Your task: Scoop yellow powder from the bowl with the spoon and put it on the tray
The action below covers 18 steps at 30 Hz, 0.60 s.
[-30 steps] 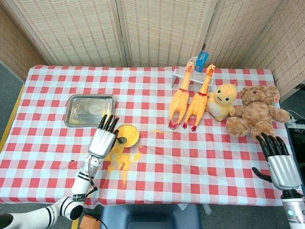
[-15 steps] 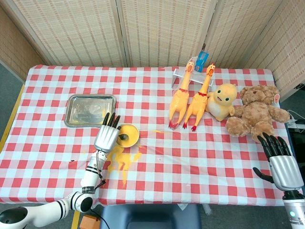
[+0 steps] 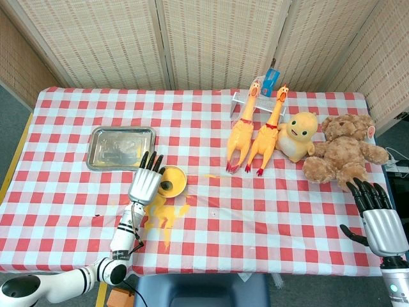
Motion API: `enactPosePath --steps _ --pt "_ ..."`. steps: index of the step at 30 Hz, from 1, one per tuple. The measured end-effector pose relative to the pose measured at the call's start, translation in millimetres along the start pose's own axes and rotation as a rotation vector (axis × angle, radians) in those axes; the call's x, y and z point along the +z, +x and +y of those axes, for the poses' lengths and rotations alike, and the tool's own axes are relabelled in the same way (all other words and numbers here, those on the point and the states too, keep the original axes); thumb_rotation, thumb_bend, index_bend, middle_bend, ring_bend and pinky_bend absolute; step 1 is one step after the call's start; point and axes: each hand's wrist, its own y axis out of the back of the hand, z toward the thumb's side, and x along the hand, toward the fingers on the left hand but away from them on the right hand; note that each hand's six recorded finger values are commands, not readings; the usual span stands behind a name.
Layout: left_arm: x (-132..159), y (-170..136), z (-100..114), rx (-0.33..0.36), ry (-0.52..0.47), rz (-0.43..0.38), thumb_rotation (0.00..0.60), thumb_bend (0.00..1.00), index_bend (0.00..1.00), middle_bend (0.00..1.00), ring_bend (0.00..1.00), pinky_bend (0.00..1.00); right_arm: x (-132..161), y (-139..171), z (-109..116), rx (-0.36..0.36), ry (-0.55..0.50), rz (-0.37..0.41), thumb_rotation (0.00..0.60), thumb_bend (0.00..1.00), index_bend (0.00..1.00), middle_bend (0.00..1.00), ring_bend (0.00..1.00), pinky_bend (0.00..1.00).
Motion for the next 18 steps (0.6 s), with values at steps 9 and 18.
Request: enactPosePath --steps 9,18 --pt "-20.9 -13.5 10.4 0.060 -0.018 0.017 0.600 0.50 0.47 0.11 0.00 0.10 3.8 3.3 0.2 0.002 -0.004 0.018 0.600 0.11 0.00 0.00 0.00 0.00" --pt "-68.3 -33.5 -3.0 0.084 -0.011 0.061 0.600 0.48 0.38 0.09 0.00 0.08 10.5 11.3 2.9 -0.009 -0.003 0.041 0.600 0.11 0.00 0.00 0.00 0.00"
